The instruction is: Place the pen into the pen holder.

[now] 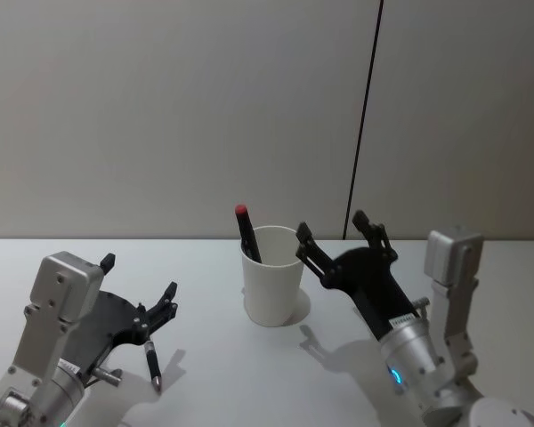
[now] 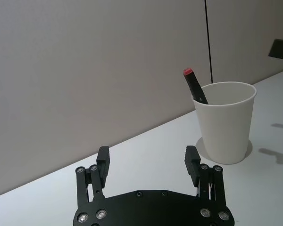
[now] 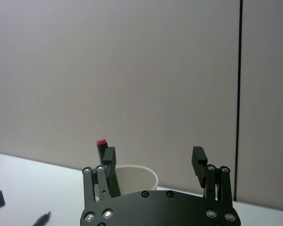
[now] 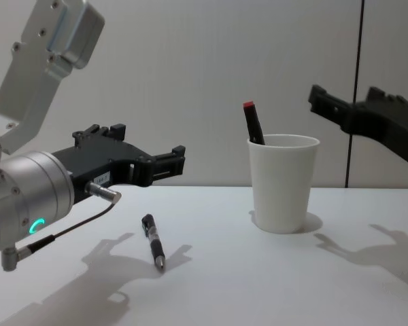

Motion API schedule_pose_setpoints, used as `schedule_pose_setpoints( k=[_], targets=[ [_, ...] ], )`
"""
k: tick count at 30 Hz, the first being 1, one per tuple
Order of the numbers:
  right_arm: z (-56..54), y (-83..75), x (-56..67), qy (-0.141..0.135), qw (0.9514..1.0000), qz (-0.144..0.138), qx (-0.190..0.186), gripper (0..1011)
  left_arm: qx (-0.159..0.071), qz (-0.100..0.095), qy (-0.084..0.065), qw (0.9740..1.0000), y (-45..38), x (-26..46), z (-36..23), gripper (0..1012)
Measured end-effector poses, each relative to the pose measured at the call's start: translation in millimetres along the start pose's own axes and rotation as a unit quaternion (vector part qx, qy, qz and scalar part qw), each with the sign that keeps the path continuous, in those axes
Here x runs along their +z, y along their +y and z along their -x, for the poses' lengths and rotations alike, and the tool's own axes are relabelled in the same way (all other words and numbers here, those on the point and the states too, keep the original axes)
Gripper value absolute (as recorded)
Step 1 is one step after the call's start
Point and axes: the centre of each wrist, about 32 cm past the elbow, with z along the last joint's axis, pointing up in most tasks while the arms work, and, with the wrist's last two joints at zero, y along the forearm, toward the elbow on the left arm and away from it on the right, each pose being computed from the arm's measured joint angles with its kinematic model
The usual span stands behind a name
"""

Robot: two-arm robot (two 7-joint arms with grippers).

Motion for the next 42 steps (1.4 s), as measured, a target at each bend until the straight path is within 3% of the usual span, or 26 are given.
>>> schedule_pose_setpoints(
  k=[8, 22, 42],
  targets=[
    [-3.5, -27.6, 10.6, -0.015, 0.999, 0.041, -0.011, 1001, 0.0, 0.0, 0.0, 1.0, 0.0, 0.0, 0.0, 1001],
    [-0.1, -65.2, 28.2, -0.037, 0.9938, 0.103, -0.018, 1001, 0.0, 0.0, 0.0, 1.0, 0.0, 0.0, 0.0, 1001],
    [1.6, -73.1, 32.5, -0.042, 0.992, 0.117, -0.019, 1001, -0.001, 0.0, 0.001, 1.0, -0.1, 0.1, -0.1, 1002]
  ],
)
